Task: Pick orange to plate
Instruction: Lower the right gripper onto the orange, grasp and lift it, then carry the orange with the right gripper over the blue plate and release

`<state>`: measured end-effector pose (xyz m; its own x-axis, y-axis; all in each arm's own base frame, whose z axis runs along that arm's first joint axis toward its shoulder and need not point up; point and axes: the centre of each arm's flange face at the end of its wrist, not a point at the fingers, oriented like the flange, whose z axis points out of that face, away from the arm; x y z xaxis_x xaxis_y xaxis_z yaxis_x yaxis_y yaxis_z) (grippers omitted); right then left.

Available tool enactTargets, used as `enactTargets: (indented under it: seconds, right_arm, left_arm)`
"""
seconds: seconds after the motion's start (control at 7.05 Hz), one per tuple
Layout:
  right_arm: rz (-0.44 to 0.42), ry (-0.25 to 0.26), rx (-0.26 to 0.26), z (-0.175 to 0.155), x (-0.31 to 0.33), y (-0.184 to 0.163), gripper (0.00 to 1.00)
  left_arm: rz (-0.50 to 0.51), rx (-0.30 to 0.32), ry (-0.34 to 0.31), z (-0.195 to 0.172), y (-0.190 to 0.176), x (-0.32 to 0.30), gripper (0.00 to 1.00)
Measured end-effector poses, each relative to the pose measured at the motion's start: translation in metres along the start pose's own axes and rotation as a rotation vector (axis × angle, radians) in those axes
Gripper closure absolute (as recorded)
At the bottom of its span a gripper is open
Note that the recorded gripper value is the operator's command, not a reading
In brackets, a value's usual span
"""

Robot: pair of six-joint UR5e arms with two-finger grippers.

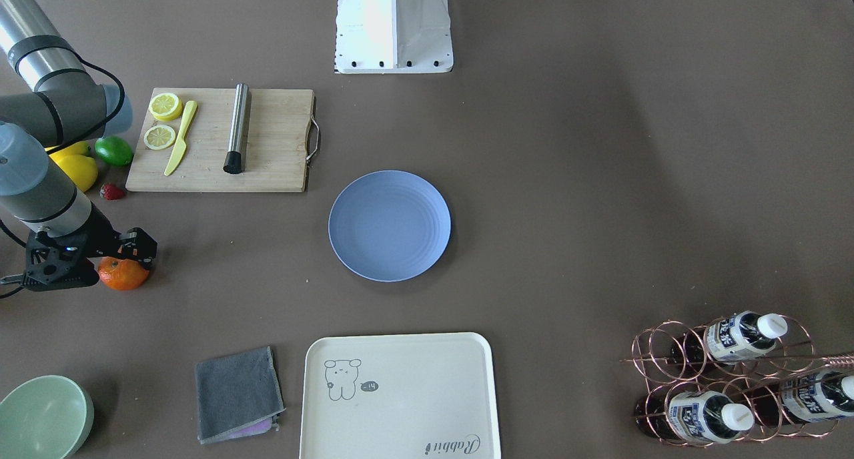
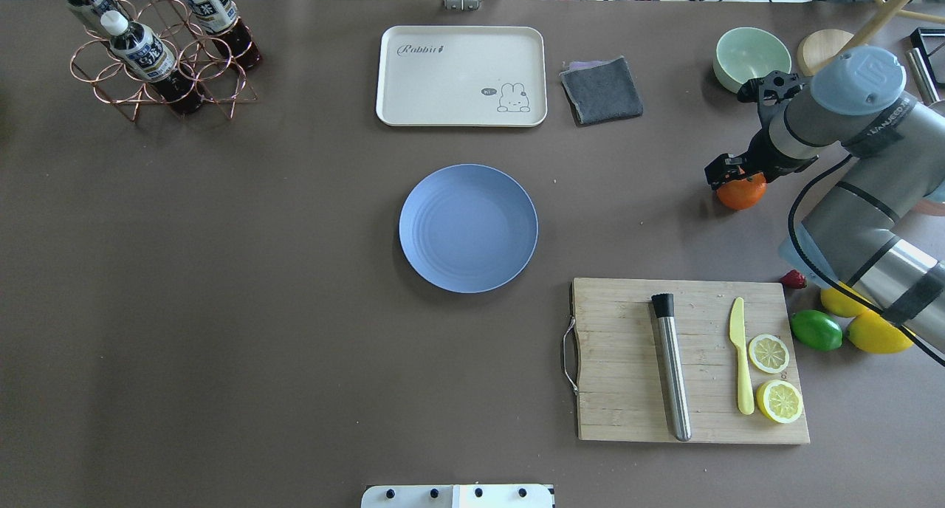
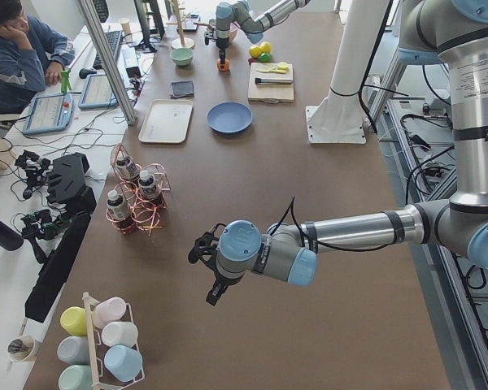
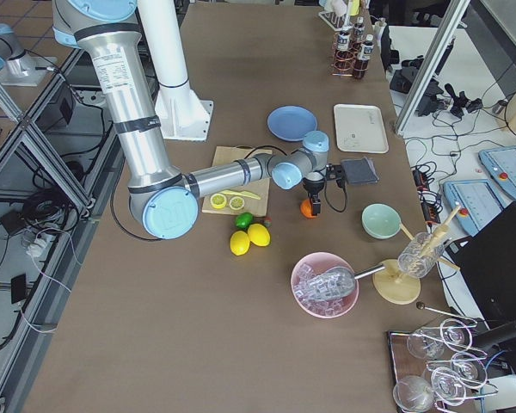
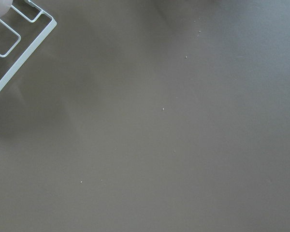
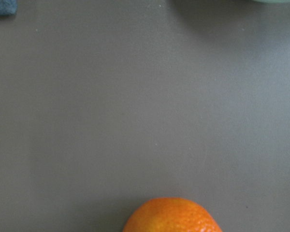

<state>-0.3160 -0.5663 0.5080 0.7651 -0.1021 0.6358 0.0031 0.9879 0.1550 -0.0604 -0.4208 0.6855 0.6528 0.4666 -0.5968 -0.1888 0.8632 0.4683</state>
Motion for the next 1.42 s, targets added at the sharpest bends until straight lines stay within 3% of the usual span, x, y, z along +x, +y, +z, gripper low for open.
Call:
enactTargets:
  seconds: [0.43, 0.57, 0.71, 0.85, 1.13, 1.42]
  right_arm:
    - [-0.003, 0.004, -0.008, 0.006, -0.001, 0.002, 0.40]
    - [-0.003, 0.006, -0.010, 0.007, -0.001, 0.004, 0.93]
    - [-0.004, 0.008, -0.013, 0.009, -0.001, 0.005, 1.00]
    - [-0.005, 0.002, -0.010, 0.006, -0.005, 0.005, 1.00]
    - [0.037, -0.070, 0.025, -0.037, -0.045, -0.008, 1.00]
    - [0.143, -0.120, 0.018, -0.081, -0.127, -0.030, 1.00]
  left_arm:
    - [0.001, 0.000, 0.000, 0.000, -0.001, 0.000, 0.02]
    - [0.001, 0.000, 0.000, 0.000, -0.001, 0.000, 0.02]
    - [0.001, 0.001, 0.000, 0.000, -0.001, 0.000, 0.02]
    - [0.002, 0.002, 0.001, 0.000, -0.002, 0.000, 0.02]
    - [0.002, 0.003, 0.001, 0.000, -0.003, 0.000, 0.02]
    - [0.001, 0.003, 0.001, 0.000, -0.003, 0.000, 0.02]
